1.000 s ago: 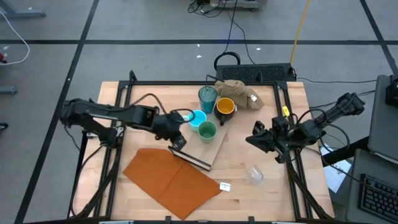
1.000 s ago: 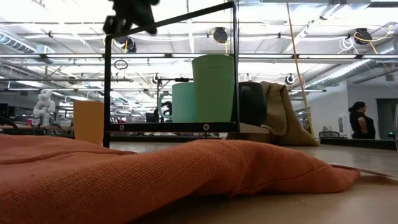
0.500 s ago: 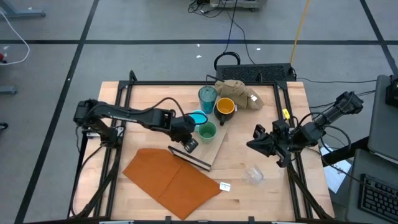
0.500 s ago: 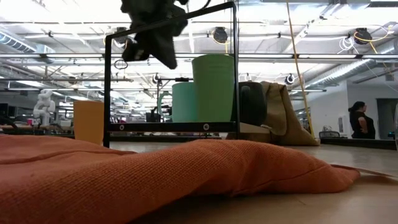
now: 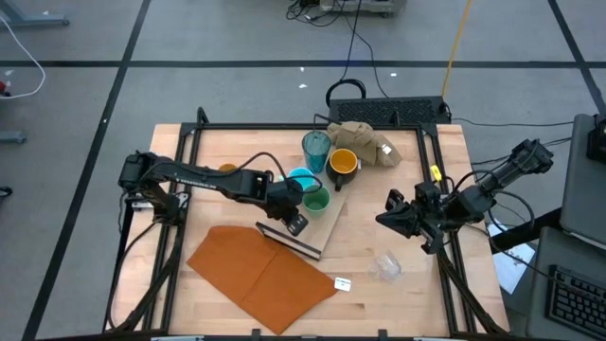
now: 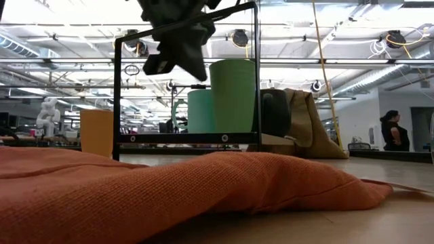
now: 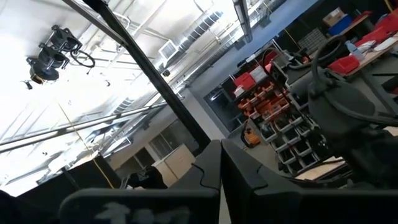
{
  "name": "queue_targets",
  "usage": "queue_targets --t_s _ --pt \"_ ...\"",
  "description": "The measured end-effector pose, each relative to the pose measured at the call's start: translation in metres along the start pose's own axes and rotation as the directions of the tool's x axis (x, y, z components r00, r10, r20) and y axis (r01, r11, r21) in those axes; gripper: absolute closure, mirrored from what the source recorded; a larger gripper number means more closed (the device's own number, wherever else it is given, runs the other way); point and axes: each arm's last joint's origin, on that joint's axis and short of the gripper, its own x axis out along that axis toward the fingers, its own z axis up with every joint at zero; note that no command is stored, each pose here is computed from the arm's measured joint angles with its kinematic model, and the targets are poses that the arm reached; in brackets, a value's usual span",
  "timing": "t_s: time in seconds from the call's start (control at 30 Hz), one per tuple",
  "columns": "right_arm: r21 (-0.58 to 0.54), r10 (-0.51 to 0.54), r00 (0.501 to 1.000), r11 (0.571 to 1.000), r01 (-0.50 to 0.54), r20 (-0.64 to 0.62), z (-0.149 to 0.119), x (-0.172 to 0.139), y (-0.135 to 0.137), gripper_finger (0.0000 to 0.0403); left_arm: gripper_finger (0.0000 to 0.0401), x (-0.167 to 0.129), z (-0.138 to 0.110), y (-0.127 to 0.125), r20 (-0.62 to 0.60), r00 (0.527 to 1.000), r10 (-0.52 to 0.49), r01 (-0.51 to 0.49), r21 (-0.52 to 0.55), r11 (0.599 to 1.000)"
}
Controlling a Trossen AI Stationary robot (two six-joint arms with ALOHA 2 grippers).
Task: Stack small to large cups/mugs on shelf
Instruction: Put the light green cup on the shelf
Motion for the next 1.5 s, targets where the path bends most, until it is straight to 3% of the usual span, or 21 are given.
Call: queue_targets --t_s 0.93,1.5 --pt "0.003 0.001 1.000 1.000 -0.001 0.001 0.000 0.000 0.000 0.0403 0.0401 0.025 0.001 0.000 -0.016 1.000 0.000 0.001 0.030 1.000" --pt "0.004 0.001 1.000 1.000 -0.001 0.001 0.000 0.000 0.000 0.0403 0.0401 0.024 0.008 -0.004 0.088 0.996 -0.006 0.001 0.059 0.998"
